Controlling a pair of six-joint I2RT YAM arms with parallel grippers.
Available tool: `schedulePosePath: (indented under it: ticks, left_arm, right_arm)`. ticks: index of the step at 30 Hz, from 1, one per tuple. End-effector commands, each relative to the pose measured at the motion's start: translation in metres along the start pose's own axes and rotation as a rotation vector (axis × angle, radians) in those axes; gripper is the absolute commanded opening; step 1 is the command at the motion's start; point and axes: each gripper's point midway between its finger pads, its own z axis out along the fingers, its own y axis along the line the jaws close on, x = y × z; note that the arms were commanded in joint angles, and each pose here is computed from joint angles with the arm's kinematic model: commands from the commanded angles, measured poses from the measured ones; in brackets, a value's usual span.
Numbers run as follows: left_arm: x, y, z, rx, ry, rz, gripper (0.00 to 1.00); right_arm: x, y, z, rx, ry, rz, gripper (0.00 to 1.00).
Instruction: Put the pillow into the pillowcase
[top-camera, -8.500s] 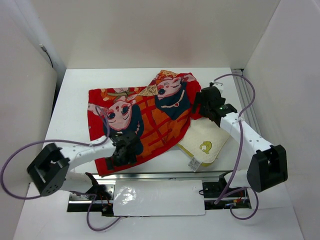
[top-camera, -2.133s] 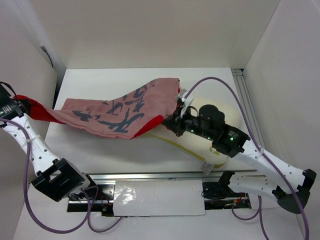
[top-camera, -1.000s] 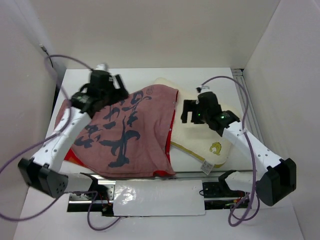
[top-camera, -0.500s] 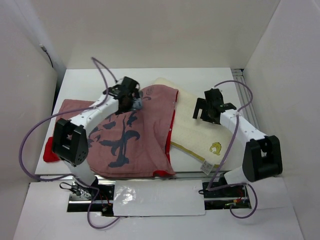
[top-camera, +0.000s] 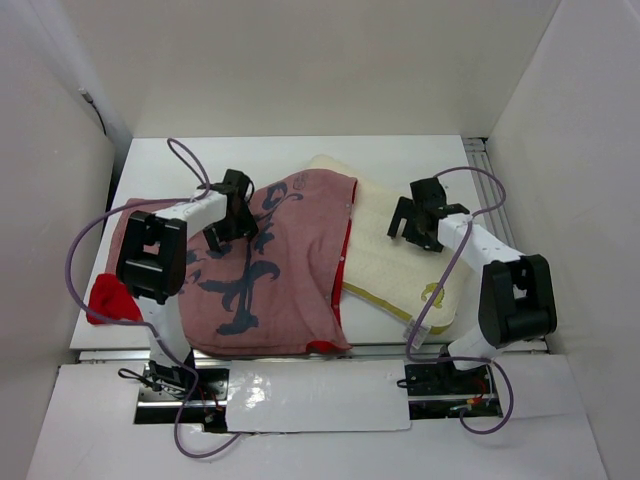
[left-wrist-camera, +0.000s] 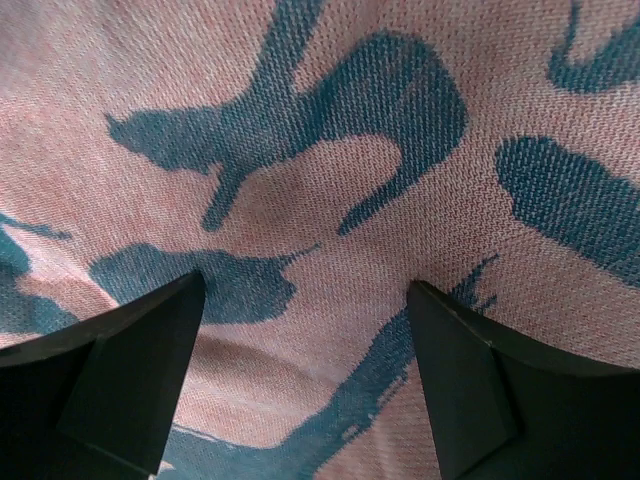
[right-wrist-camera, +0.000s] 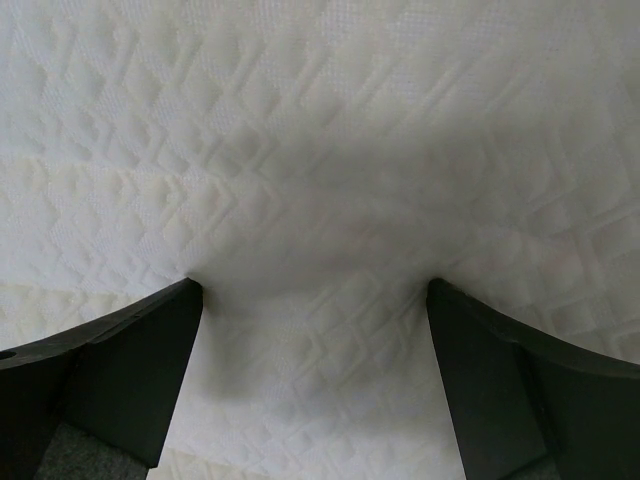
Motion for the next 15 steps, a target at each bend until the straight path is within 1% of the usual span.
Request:
schedulePosePath:
  ticks: [1,3,5,6,7,8,9,10,11,13,14,15]
  left_arm:
    - [-0.005,0.005,0.013,-0.048,0.007,-0.028,0.96]
    - [-0.001,0.011,0.029,-0.064,0.047,-0.041,0.91]
    - [0.004,0.02,0.044,-0.083,0.077,-0.07,0.77]
    - [0.003,0.028,0.051,-0.088,0.102,-0.095,0.72]
    - [0.006,0.03,0.055,-0.076,0.132,-0.112,0.58]
    - [0.008,0.037,0.063,-0.09,0.145,-0.124,0.51]
    - [0.004,0.049,0.066,-0.108,0.154,-0.165,0.34]
    - [0.006,0.058,0.07,-0.127,0.173,-0.177,0.26]
    - [0.002,0.061,0.072,-0.102,0.205,-0.216,0.25]
    - [-0.003,0.063,0.072,-0.078,0.215,-0.227,0.23]
    - [-0.013,0.058,0.07,-0.064,0.196,-0.232,0.23]
    - [-0.012,0.061,0.074,-0.09,0.205,-0.226,0.23]
  right_arm:
    - [0.003,-0.027,0.009,0.085,0.003,0.045,1.0]
    - [0.003,-0.027,0.009,0.085,0.003,0.045,1.0]
    - [0.002,-0.031,0.009,0.091,0.002,0.054,1.0]
    - [0.0,-0.034,0.01,0.096,0.001,0.063,1.0]
    - [0.0,-0.034,0.01,0.096,0.001,0.054,1.0]
    - [-0.003,-0.042,0.01,0.114,-0.005,0.069,1.0]
    - [0.0,-0.049,0.013,0.139,0.009,0.074,1.0]
    - [0.0,-0.056,0.016,0.166,0.012,0.083,1.0]
    - [-0.004,-0.072,0.016,0.209,0.006,0.108,1.0]
    - [-0.007,-0.089,0.019,0.246,0.008,0.144,1.0]
    - [-0.007,-0.098,0.02,0.268,0.012,0.15,1.0]
    - [-0.015,-0.109,0.019,0.291,-0.003,0.181,1.0]
